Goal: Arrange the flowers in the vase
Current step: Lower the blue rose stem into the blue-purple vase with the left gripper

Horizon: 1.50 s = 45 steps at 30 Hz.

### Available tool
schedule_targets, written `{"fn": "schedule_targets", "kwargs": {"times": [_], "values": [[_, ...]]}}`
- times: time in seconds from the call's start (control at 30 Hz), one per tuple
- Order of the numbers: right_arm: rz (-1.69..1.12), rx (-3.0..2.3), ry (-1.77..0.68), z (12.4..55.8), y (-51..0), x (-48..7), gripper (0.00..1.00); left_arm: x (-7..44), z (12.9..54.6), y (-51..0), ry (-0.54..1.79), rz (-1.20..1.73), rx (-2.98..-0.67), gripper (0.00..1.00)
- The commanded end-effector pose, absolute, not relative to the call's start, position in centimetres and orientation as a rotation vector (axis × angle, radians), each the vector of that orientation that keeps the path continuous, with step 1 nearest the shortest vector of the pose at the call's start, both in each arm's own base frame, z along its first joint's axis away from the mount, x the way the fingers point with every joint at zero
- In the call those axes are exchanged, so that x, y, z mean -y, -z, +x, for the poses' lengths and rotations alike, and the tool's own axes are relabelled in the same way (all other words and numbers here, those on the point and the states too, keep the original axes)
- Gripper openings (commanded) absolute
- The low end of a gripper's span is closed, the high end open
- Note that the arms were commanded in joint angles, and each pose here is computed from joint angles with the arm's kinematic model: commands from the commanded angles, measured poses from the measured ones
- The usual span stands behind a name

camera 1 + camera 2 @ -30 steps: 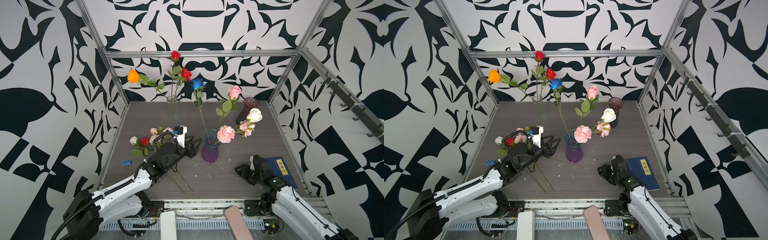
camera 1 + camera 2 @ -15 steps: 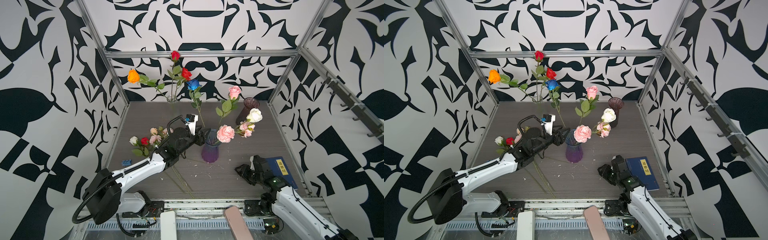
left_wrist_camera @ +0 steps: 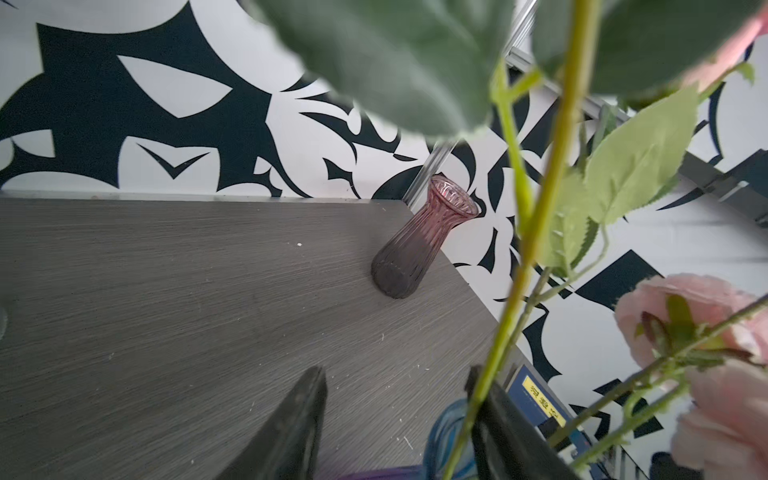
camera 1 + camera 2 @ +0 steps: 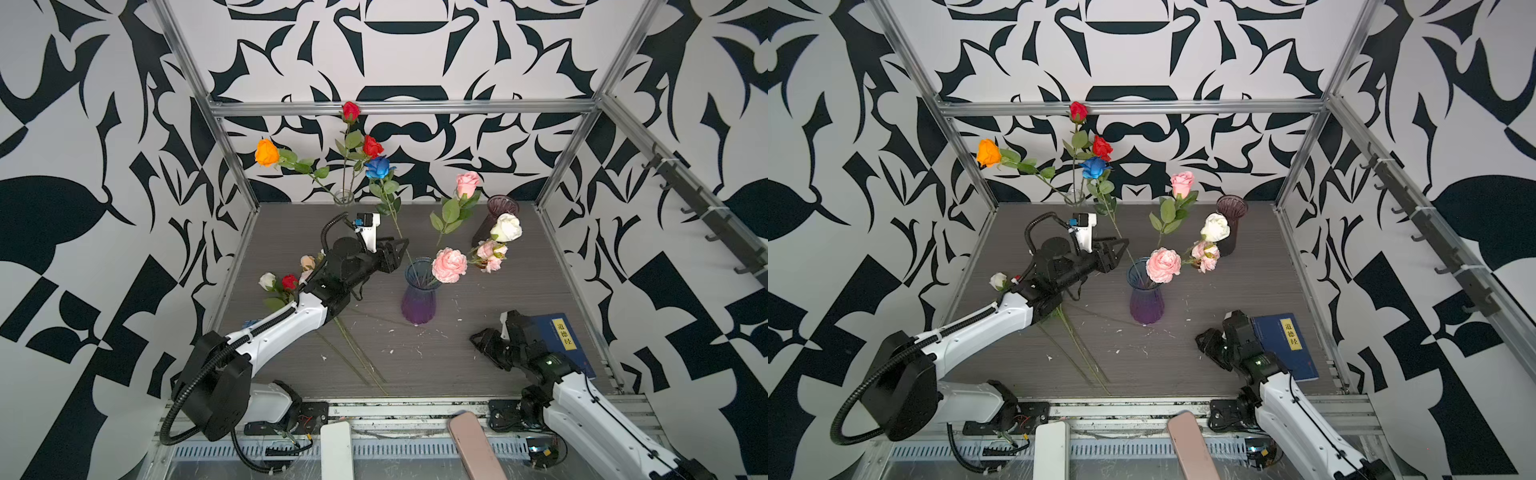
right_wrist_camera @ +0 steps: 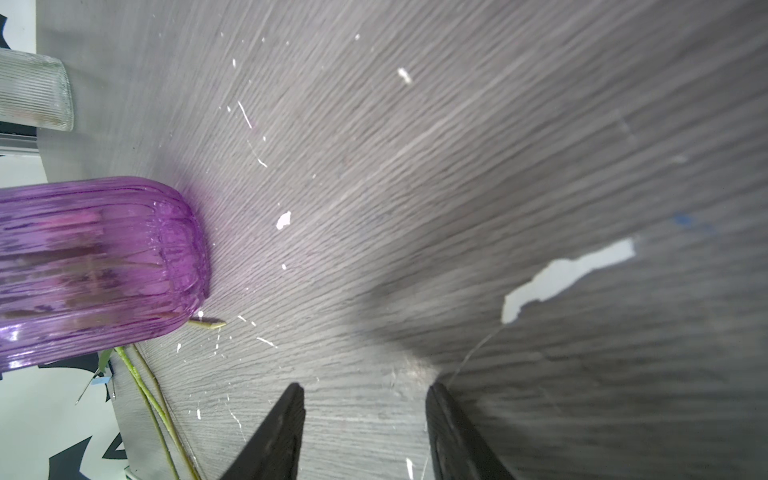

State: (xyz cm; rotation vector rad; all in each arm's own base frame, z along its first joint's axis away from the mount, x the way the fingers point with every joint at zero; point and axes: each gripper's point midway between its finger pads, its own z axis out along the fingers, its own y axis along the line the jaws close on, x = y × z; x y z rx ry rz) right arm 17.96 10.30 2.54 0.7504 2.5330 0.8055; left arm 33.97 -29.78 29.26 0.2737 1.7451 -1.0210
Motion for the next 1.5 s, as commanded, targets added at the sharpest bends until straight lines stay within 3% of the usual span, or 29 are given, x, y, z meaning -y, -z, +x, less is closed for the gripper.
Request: {"fn": "schedule_targets", "kwargs": {"times": [0.0, 0.23, 0.4, 0.53, 1.0, 1.47], "values": [[0.751, -2.524, -0.801, 18.1, -2.7, -10.2, 0.51, 30.7, 33.8, -31.2, 1.084, 0.311, -1.700, 0.56], [0.754, -2.525, -0.799, 18.1, -2.7, -10.2, 0.51, 31.2, 33.8, -32.4, 1.103, 0.340, -1.673, 0.47], [0.753, -2.524, -0.799, 18.2, -2.7, -10.2, 0.51, 31.6, 33.3, -32.5, 1.132, 0.374, -1.667, 0.15], [0.754, -2.525, -0.798, 18.2, -2.7, -10.2, 0.51, 32.1, 32.9, -32.1, 1.167, 0.397, -1.674, 0.03], [0.753, -2.527, -0.802, 18.2, -2.6, -10.2, 0.51, 33.1, 31.2, -30.0, 1.114, 0.493, -1.732, 0.00], [0.755, -2.526, -0.801, 18.2, -2.7, -10.2, 0.51, 32.1, 30.8, -36.8, 1.083, 0.488, -1.618, 0.00]]}}
